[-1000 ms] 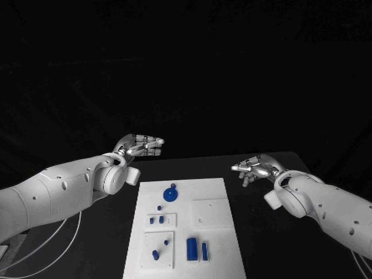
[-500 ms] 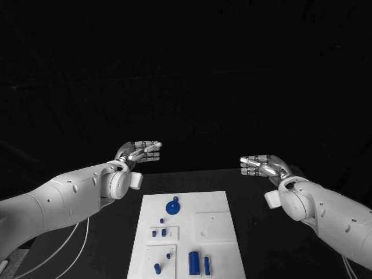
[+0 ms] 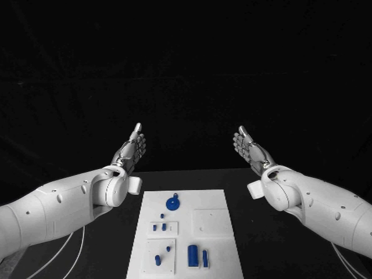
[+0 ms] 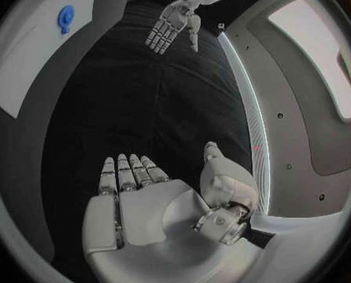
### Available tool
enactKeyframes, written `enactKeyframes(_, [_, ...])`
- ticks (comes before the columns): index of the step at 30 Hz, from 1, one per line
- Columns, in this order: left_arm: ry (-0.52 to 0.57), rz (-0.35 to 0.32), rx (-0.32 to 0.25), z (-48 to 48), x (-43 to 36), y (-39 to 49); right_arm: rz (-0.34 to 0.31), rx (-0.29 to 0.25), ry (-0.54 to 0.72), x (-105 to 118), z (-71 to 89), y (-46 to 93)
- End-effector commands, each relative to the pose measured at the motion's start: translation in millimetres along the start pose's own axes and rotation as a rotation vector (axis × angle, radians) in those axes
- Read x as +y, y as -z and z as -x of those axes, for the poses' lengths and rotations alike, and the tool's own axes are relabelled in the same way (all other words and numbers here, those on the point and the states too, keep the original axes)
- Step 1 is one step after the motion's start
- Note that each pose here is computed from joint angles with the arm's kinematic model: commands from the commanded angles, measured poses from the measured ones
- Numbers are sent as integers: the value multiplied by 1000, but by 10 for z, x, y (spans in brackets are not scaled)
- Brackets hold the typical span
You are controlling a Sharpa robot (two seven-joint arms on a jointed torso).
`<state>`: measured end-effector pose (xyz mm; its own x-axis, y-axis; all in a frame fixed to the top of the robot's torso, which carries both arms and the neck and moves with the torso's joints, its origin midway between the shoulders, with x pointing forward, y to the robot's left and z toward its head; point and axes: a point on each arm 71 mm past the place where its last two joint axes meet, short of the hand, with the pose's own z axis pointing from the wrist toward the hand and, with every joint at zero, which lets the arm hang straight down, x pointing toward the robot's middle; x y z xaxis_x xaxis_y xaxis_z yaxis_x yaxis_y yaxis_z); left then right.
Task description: Assemble the parts on the task board
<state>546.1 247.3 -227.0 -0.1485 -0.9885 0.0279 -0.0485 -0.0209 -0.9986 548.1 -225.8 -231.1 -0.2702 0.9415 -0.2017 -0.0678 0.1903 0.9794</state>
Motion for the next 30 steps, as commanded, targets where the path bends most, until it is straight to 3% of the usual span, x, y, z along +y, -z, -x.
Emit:
enactKeyframes(1, [-36, -35, -85, -139, 22, 144, 48, -146, -96, 106, -37, 95])
enactKeyframes(7, [-23, -40, -111, -447, 53, 468, 31, -206, -165, 180, -297, 380])
enactKeyframes(13, [-17, -45, -127, -619, 35, 685, -14, -247, -200, 191, -467, 626])
enactKeyframes(18, [-15, -46, -132, -667, 24, 750, -36, -261, -209, 190, -526, 724])
enactKeyframes(30, [-15, -47, -132, -668, 24, 752, -39, -263, -210, 190, -533, 735])
